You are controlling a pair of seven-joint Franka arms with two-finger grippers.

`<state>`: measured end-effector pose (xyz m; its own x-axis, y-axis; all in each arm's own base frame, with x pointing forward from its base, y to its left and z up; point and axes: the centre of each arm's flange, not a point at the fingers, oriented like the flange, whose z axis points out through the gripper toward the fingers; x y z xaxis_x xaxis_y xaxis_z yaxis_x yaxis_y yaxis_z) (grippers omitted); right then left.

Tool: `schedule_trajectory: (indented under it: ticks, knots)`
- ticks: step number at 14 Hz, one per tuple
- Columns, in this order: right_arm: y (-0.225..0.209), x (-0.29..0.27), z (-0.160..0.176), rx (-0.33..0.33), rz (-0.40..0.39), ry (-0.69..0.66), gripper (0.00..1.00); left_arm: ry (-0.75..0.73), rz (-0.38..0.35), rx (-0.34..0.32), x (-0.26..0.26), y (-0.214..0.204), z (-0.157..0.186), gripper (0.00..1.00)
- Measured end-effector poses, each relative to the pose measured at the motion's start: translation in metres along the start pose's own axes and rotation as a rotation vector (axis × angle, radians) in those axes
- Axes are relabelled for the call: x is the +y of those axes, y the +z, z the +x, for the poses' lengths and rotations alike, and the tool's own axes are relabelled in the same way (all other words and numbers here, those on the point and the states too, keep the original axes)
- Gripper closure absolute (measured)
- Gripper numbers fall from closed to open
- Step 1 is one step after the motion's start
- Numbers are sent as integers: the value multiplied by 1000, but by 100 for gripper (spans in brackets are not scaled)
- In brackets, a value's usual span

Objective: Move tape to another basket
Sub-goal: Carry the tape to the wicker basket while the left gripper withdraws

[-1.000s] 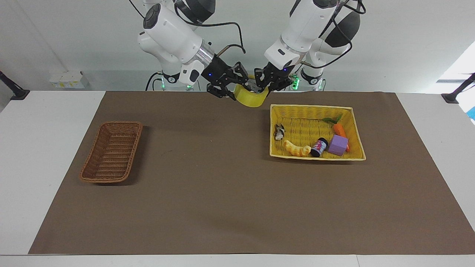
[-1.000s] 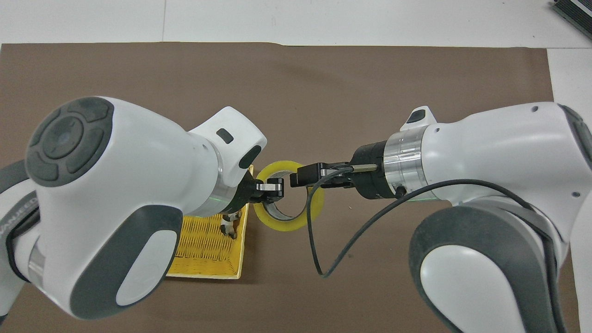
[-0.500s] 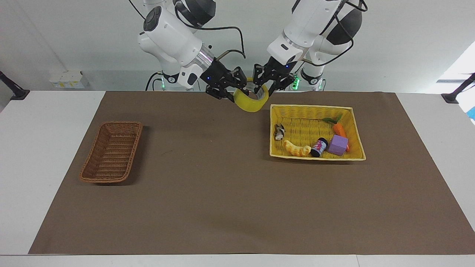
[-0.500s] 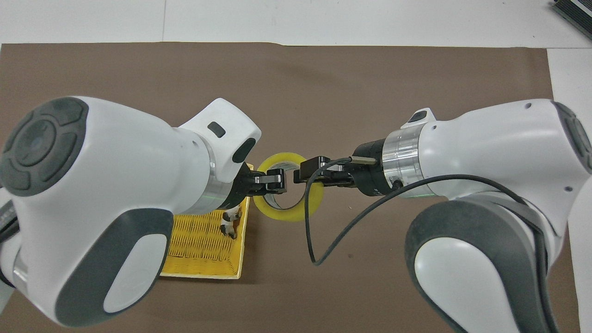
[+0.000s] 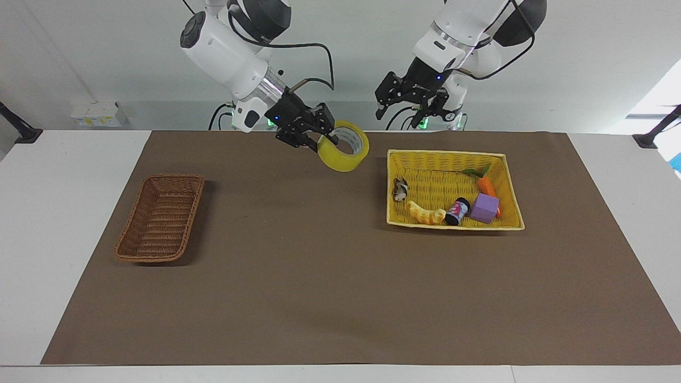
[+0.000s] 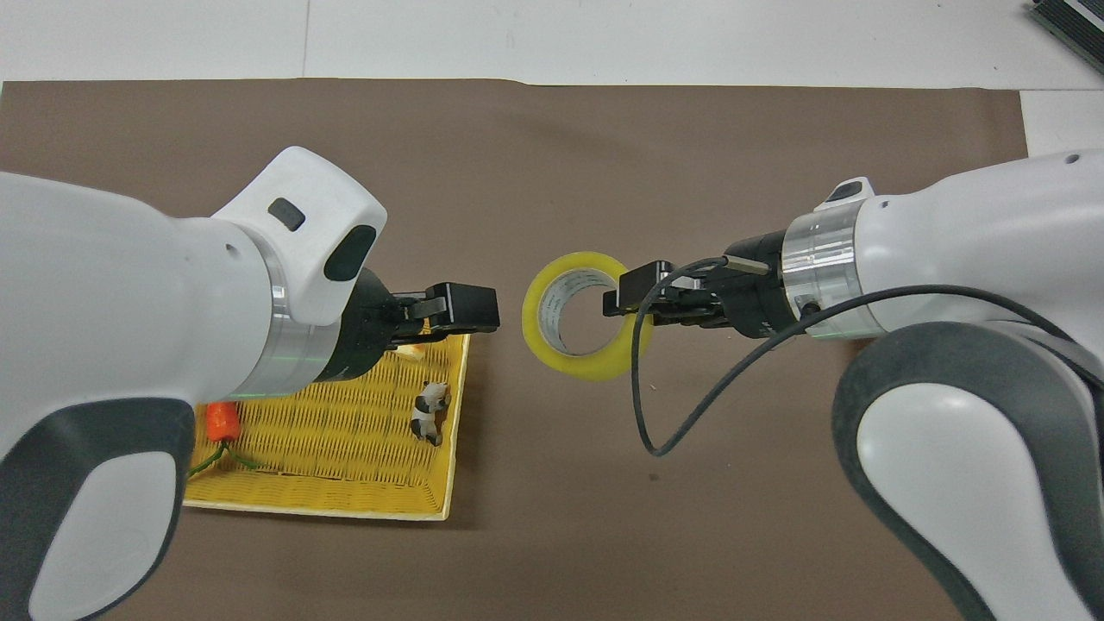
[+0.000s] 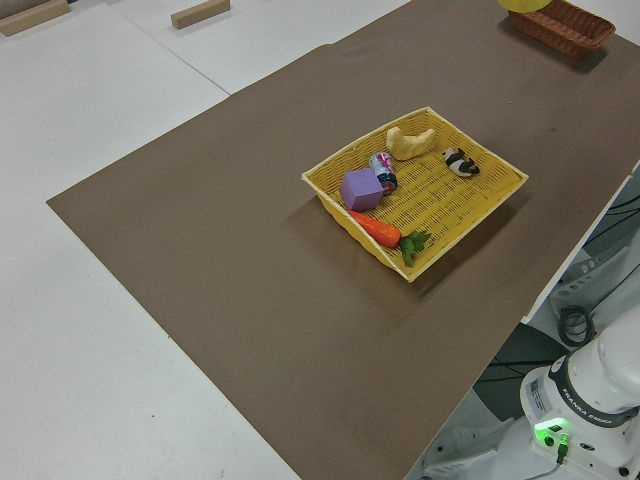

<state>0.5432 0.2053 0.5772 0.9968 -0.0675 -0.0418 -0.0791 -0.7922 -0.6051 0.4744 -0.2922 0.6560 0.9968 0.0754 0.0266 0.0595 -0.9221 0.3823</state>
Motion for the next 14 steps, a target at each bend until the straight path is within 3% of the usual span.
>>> schedule_trajectory:
  ticks: [5, 7, 10, 14]
  knots:
    - [-62, 72, 17, -19, -61, -14, 46, 3, 103, 32, -34, -6, 19, 0]
    - [-101, 119, 25, 15, -92, -19, 46, 18, 136, 28, -70, -16, 36, 0]
    - [-132, 173, 29, 45, -245, 3, 46, 31, 163, 18, -141, -42, 63, 0]
    - [-158, 251, 29, 34, -290, -1, 46, 151, 273, 1, -205, -73, 76, 0]
